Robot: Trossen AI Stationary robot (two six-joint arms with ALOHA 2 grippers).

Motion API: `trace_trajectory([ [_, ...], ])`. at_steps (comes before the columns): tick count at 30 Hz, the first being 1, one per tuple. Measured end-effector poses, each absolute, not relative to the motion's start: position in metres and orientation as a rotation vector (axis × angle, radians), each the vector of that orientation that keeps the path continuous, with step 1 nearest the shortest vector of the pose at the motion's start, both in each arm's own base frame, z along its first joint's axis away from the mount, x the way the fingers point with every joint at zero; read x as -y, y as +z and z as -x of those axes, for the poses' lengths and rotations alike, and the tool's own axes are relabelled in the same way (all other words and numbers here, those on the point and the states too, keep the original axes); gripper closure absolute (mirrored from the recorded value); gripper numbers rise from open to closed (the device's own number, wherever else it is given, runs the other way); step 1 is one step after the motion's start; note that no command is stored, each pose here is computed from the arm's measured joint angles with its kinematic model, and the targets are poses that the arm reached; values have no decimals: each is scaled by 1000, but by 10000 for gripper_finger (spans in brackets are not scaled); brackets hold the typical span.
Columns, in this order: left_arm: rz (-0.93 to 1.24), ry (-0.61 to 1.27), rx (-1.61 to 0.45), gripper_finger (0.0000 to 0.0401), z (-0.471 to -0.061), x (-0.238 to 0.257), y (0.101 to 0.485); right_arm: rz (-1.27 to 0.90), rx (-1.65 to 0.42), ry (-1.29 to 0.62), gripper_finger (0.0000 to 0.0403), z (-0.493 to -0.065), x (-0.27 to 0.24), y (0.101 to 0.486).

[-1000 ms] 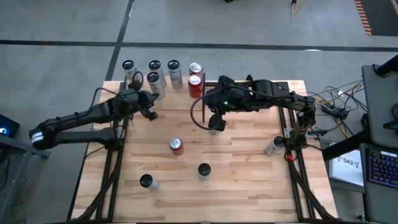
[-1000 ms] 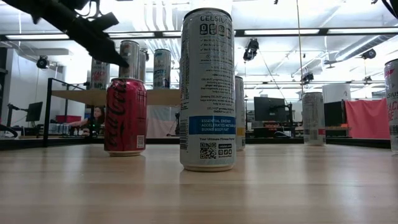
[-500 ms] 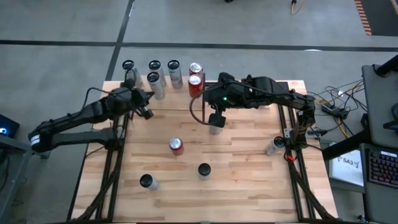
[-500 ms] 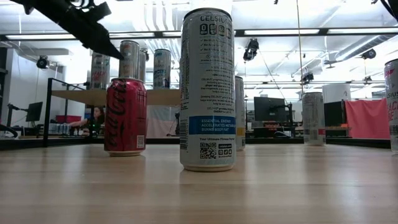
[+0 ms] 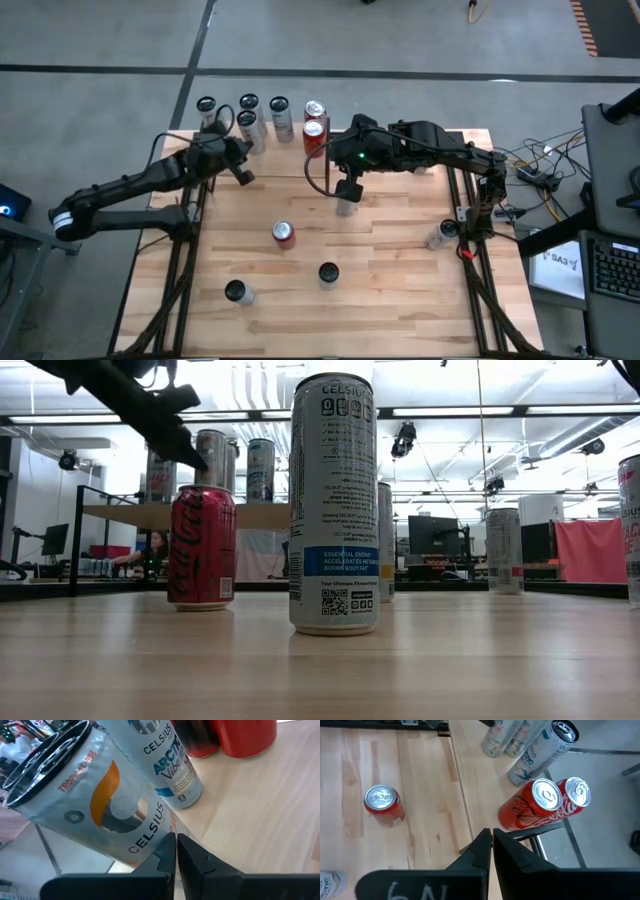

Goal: Place canned beverage on shelf
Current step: Put the bottom white yellow soda can on the shelf aligned with the other white yellow soda can

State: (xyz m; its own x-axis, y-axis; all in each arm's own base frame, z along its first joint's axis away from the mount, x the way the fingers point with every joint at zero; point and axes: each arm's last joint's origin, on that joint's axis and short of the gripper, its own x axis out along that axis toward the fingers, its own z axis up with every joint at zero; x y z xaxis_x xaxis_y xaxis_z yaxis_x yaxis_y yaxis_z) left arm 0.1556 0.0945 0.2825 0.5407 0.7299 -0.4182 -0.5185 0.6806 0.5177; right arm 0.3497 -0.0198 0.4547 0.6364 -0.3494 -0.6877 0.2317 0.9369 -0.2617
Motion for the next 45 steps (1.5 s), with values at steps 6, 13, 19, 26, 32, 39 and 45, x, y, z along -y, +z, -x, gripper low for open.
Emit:
trace_trajectory([
  [6,-351,764,-659,401,-157,-96,282,160,-818,-331,394,-350,20,455],
  [13,-351,763,-653,401,-157,-96,282,159,-817,-331,394,-350,20,455],
  [19,-355,769,-640,401,-159,-98,283,158,-817,-332,394,-350,20,455],
  [26,-349,782,-666,401,-161,-104,279,158,-817,-332,394,-350,20,455],
  [32,-350,783,-665,401,-162,-105,279,160,-817,-331,394,-350,20,455],
  [39,-344,787,-657,401,-162,-105,279,160,-818,-331,394,-350,20,455],
  [45,-195,721,-544,401,-158,-92,289,156,-817,-326,394,-350,19,454],
])
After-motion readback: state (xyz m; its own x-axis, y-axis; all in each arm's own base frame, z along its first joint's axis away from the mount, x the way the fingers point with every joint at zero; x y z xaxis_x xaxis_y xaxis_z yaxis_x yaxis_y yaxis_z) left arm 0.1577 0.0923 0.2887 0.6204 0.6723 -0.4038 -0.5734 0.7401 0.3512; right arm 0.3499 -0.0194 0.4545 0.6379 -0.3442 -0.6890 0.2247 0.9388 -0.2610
